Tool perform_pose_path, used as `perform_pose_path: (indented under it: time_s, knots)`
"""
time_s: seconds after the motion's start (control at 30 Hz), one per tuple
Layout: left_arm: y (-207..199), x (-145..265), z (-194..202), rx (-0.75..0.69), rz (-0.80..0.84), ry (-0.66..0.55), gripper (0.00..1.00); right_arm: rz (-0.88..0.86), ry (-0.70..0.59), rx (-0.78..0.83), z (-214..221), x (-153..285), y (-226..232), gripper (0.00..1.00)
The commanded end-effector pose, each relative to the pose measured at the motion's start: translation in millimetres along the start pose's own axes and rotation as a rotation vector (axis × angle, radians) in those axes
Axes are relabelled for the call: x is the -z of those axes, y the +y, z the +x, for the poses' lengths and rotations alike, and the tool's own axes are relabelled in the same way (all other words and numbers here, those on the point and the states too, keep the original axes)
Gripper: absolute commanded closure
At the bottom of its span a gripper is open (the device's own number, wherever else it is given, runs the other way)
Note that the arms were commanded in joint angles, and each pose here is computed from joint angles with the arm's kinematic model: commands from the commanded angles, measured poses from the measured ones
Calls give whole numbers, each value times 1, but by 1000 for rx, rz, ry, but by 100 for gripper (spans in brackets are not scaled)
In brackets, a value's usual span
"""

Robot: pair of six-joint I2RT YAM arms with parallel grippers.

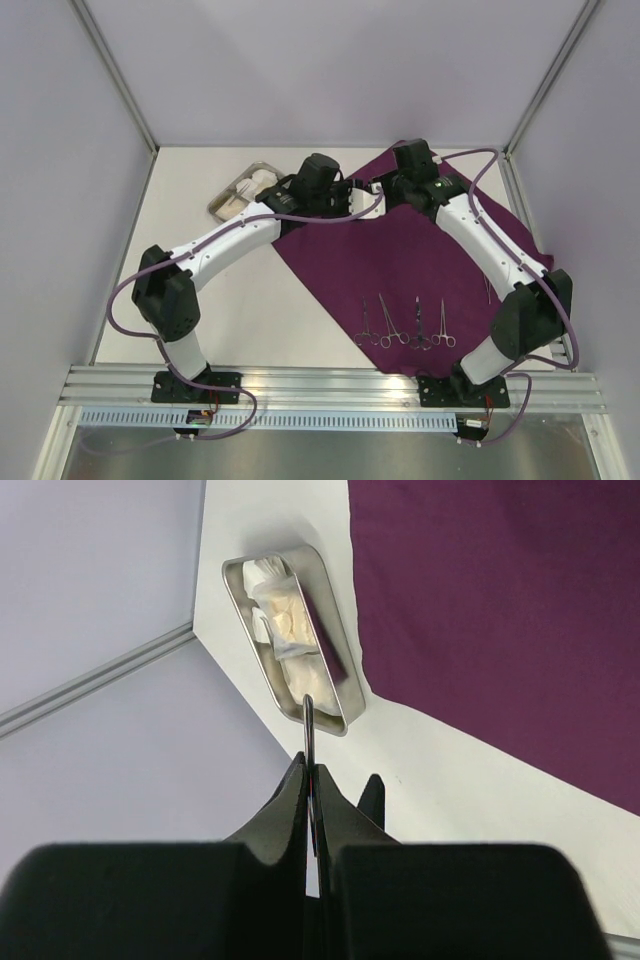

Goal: Prepare the surgical pack

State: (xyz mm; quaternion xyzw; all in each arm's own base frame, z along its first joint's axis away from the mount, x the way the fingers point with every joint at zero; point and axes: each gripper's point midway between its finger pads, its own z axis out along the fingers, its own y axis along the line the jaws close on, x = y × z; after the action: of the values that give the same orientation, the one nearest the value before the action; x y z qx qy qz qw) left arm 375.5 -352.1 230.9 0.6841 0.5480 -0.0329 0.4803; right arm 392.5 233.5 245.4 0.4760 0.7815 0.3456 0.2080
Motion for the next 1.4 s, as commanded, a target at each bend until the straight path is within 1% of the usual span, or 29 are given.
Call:
perform_pose_path:
  time_s: [0.0,0.2,0.23,0.4,0.43,0.5,0.63,0.8,0.83,0.87,0.93,0.97,1.07,1.1,1.17,1.2,1.27,1.3,1.33,1.37]
  knots:
    - [21,1,-12,-53,-66,-17,53,-64,35,5,7,13,14,99]
    - [23,2,-10,-60,-78,-4,66,-69,45,-2,8,12,12,100]
    - [24,3,-10,-62,-84,-5,69,-68,51,-8,9,10,11,100]
    - [26,5,-12,-56,-94,-8,76,-66,62,-12,11,9,10,99]
    - [25,5,-11,-54,-89,-8,80,-65,64,-14,11,8,9,99]
    - [24,4,-10,-55,-87,-3,84,-69,65,-13,12,9,10,100]
    - [23,4,-7,-45,-90,11,100,-66,64,-13,11,8,8,99]
    - [23,4,-6,-9,-88,19,100,-79,70,-6,12,5,8,100]
    - [21,3,-3,3,-82,31,100,-84,67,1,11,5,9,98]
    - [22,3,0,17,-87,47,100,-85,63,9,10,5,9,91]
    - [20,2,7,58,-83,85,100,-90,38,34,4,6,10,81]
    - [19,2,10,76,-78,95,100,-92,29,40,1,6,10,71]
    - [20,4,28,182,-70,133,100,-93,5,50,-12,7,9,59]
    - [21,7,43,227,-60,168,100,-97,-1,54,-14,8,10,57]
    - [29,10,56,312,-70,190,100,-107,-22,68,-24,10,12,56]
    - [37,15,76,363,-80,228,100,-112,-34,77,-27,11,13,56]
    - [44,23,95,454,-93,256,100,-116,-59,98,-37,13,14,55]
    - [44,27,110,494,-89,285,100,-112,-73,106,-40,13,13,55]
    - [57,38,131,548,-123,306,100,-114,-83,111,-44,14,14,55]
    - [61,45,147,598,-141,325,100,-112,-93,136,-46,13,12,55]
